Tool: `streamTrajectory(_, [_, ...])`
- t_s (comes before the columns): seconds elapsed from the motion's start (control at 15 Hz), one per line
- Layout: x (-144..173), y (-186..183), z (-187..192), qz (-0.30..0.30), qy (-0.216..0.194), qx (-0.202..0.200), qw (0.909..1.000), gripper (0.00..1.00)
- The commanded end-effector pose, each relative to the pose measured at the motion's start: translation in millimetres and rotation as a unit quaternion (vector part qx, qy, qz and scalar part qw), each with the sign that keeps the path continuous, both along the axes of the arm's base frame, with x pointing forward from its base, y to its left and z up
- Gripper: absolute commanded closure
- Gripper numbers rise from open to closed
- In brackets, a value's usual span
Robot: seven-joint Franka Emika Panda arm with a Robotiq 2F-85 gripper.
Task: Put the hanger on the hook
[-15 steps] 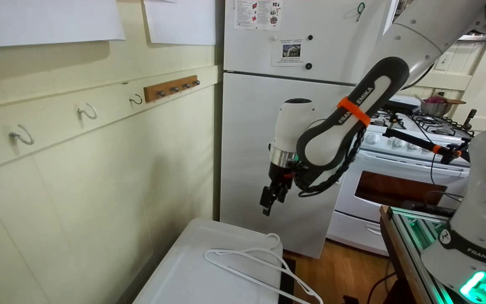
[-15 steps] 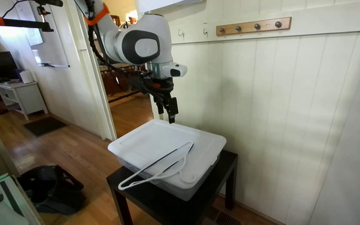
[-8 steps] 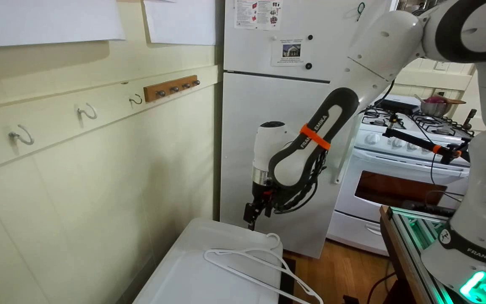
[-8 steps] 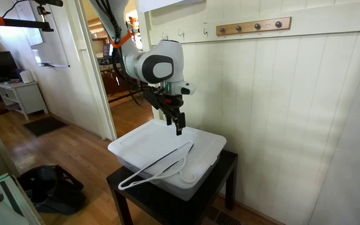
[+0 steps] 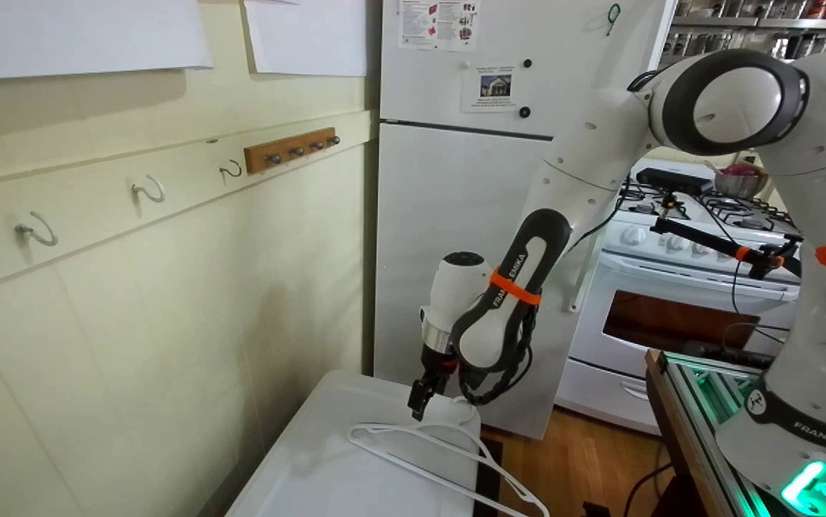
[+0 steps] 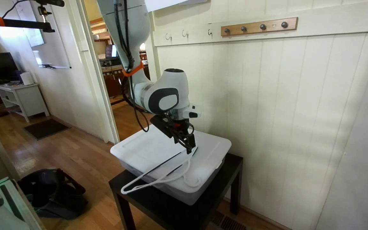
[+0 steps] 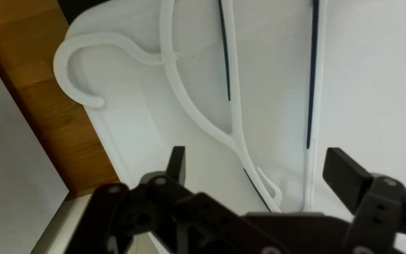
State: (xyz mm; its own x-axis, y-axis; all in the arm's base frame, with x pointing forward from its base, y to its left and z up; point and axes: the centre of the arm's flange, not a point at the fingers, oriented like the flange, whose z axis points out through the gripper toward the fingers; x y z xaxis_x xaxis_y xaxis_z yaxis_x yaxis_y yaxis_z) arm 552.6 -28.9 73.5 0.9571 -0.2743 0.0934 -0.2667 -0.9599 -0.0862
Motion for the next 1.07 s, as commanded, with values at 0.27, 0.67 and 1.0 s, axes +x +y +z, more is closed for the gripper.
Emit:
streamTrajectory(0.27, [6.1,-4.6,-10.0,-0.002,-0.005,-0.002,1.0,0.0])
streamTrajectory(0.67, [22.6,-0.8,-41.6,0.031,-0.006,-0.002,0.9995,0.0])
streamTrajectory(1.0, [39.4,9.6,-67.2,0.101,-0.018,-0.029,0.9943,0.0])
